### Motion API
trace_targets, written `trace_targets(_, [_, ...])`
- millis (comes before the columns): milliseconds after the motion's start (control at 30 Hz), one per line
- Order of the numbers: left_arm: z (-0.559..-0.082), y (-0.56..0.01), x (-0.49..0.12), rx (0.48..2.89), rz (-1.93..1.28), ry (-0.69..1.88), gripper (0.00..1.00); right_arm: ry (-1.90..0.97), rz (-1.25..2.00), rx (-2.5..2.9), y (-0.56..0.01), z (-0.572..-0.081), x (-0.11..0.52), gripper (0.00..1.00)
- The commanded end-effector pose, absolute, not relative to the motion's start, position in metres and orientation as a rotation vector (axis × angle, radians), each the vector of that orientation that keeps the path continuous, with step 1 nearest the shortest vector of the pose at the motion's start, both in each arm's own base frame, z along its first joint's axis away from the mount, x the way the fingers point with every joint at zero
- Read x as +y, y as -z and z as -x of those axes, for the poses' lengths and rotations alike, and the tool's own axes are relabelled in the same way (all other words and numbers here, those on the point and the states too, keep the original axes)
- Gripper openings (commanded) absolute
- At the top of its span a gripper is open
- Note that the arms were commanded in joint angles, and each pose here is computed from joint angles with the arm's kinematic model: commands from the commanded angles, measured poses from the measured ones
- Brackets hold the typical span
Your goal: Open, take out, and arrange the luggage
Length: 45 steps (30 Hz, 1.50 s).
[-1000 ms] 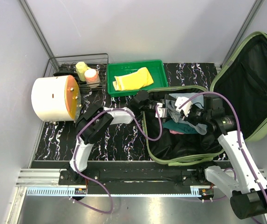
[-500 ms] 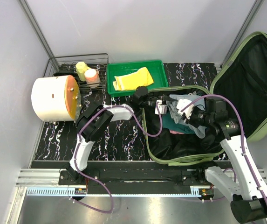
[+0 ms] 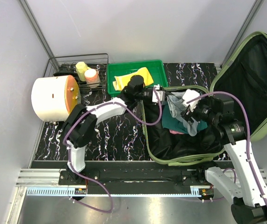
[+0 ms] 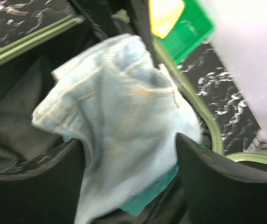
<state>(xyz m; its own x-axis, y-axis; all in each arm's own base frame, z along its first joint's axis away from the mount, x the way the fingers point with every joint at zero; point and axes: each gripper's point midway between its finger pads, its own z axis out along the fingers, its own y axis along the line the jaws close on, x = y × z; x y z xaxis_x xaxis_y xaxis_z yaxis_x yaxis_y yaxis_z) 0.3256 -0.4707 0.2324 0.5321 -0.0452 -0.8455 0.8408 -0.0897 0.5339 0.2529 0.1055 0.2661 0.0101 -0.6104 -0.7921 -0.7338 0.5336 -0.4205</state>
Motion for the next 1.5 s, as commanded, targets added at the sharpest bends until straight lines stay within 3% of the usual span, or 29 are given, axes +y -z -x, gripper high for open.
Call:
trace_targets(0, [-0.328,-0.337,-0.445,0.673,-1.406,0.734,0.0,0.029,0.85,1.583,-0.335,-0.28,0.082,0.92])
trace_targets(33, [-0.336,-0.341,-0.44,0.74,-1.42,0.726,0.0,0.032,0.796,1.579,-0.342,-0.281,0.079,0.99])
trace_targets(200, [-0.383,-0.367,-0.407,0.973,-1.349,0.555,0.0,0.115,0.586,1.505,-0.384,-0.289,0.058,1.0])
trace_targets(433, [-0.471,-0.39,-0.342,1.172,-1.203,0.141,0.0,0.137,0.549,1.526,-0.375,-0.295,0.053,1.0])
trace_targets(633, [-0.563,-0.368,-0.286,1.309,-1.1,-0.235,0.0,0.116,0.569,1.568,-0.361,-0.306,0.058,1.0])
trace_targets(767, [-0.618,-0.326,-0.264,1.375,-1.053,-0.35,0.0,0.105,0.588,1.589,-0.353,-0.311,0.061,1.0])
trace_targets(900, [-0.652,-0.327,-0.26,1.292,-0.955,-0.43,0.0,0.088,0.616,1.61,-0.344,-0.318,0.066,1.0])
trace_targets(1067, [-0.666,-0.311,-0.272,1.266,-0.889,-0.392,0.0,0.084,0.64,1.632,-0.338,-0.328,0.07,1.0])
trace_targets(1200, [-0.658,-0.257,-0.267,1.297,-1.026,-0.39,0.0,0.108,0.666,1.625,-0.338,-0.33,0.069,1.0])
trace_targets(1233, [-0.65,-0.27,-0.263,1.277,-1.035,-0.388,0.0,0.113,0.665,1.628,-0.337,-0.33,0.068,1.0])
trace_targets(1467, [-0.588,-0.213,-0.253,1.248,-1.529,-0.283,0.01,0.106,0.677,1.627,-0.332,-0.326,0.068,1.0])
